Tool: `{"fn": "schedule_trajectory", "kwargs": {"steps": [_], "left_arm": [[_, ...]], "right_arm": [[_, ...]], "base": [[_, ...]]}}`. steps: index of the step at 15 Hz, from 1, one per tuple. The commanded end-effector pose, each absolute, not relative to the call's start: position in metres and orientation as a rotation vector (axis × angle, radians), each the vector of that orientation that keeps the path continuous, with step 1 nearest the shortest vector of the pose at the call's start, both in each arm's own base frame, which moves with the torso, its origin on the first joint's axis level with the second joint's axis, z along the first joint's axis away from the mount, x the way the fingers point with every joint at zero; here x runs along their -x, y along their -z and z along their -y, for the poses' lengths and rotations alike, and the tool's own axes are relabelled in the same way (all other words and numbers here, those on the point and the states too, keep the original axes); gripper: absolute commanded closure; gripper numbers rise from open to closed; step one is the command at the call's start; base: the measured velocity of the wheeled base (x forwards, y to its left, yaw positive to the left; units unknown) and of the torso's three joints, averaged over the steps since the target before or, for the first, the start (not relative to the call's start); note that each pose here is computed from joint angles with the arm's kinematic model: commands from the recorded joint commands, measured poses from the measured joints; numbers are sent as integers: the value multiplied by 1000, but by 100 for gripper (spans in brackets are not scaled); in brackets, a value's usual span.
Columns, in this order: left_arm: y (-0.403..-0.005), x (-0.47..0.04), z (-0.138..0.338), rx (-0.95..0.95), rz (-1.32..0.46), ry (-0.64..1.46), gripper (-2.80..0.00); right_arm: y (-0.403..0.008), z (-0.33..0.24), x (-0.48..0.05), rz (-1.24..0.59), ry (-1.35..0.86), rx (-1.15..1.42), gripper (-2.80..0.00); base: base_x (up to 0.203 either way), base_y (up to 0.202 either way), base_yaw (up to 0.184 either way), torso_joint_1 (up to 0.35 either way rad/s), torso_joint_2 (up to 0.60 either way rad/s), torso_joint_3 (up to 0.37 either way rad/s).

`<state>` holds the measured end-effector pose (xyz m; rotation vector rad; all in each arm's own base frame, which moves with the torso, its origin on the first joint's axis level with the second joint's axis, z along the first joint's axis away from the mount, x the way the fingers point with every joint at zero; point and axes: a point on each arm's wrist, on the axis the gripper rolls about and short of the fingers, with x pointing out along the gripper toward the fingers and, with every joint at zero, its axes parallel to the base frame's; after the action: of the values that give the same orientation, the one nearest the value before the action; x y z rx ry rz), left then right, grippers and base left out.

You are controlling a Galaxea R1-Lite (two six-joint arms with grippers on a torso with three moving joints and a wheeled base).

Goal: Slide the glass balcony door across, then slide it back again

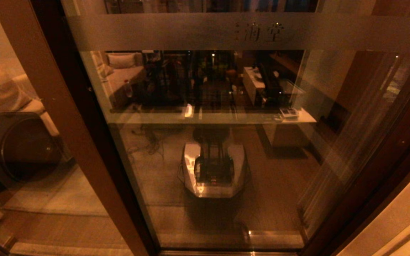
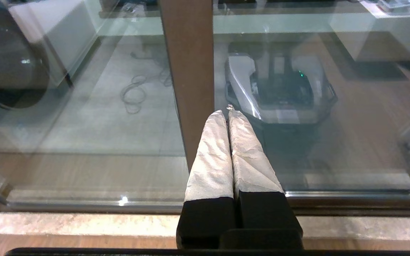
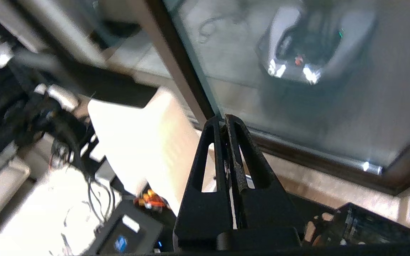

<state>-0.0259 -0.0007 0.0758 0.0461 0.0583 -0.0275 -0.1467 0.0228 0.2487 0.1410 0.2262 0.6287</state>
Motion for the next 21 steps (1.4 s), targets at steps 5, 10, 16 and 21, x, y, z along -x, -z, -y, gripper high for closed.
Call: {"fn": "schedule_trajectory", "kwargs": {"steps": [5,10,16,21], "left_arm": [[-76,26,1,-47,-61,28,0],[-76,26,1,-47,-59,27,0],[-76,26,1,-47,-61,28,0],[-76,26,1,-47,-61,28,0]], "right_arm": [[-197,-9,164,-173,-518,-41,0],[-148,-2,107,-184,-124,100,0],[-79,-1,28,-63,-35,148,0],[-74,-1,23,-7,-43,116,0]], "base": [[0,0,0,0,0,0],[0,0,0,0,0,0],[0,0,0,0,0,0],[0,0,0,0,0,0]]}}
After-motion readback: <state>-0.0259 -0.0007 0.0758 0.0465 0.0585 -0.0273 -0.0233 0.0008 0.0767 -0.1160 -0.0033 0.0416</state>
